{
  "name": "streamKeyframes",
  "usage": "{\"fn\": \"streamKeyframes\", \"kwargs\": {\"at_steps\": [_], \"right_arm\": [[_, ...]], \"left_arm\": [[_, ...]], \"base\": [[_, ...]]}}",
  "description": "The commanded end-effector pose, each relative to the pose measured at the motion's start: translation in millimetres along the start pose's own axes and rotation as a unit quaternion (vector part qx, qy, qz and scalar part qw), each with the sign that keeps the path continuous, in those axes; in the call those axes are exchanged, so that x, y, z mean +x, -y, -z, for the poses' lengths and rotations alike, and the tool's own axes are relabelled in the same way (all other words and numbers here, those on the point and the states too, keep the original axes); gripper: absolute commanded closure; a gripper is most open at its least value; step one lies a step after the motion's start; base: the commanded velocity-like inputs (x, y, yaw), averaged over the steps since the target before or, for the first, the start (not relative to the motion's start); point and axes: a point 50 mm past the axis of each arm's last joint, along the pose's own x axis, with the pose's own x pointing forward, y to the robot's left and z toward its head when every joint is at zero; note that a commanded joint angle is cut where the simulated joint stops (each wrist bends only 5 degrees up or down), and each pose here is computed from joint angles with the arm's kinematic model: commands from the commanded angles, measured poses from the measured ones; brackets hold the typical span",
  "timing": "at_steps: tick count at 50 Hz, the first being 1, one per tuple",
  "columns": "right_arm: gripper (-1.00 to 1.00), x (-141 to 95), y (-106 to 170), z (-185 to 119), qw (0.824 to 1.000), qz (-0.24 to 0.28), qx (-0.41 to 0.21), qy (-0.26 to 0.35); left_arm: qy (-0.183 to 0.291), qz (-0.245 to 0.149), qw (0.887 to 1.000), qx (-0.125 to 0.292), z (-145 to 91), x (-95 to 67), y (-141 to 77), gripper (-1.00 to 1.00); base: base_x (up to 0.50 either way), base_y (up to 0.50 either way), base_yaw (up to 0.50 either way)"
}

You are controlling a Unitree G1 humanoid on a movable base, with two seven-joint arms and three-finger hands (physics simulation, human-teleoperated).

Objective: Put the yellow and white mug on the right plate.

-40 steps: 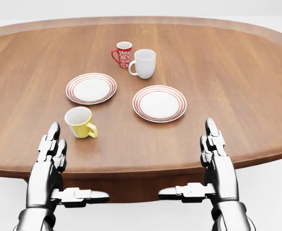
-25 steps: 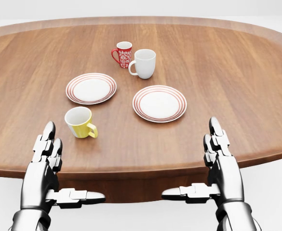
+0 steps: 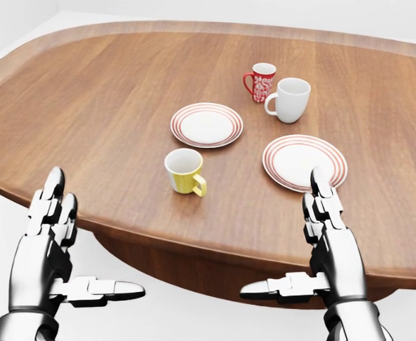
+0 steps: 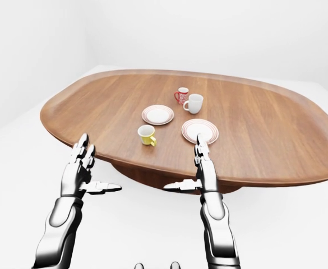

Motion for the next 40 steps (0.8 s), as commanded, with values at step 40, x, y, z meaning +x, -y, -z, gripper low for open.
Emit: {"fn": "streamKeyframes", "kwargs": {"at_steps": [40], "right_arm": [[-1.00,-2.0,-1.4,-4.4,0.999,-0.021,0.026,0.011]], "left_arm": [[0.000,0.004,1.000,0.004,-0.4,-1.4,1.3,-1.00]], "base": [[0.34,0.12,0.05]]}}
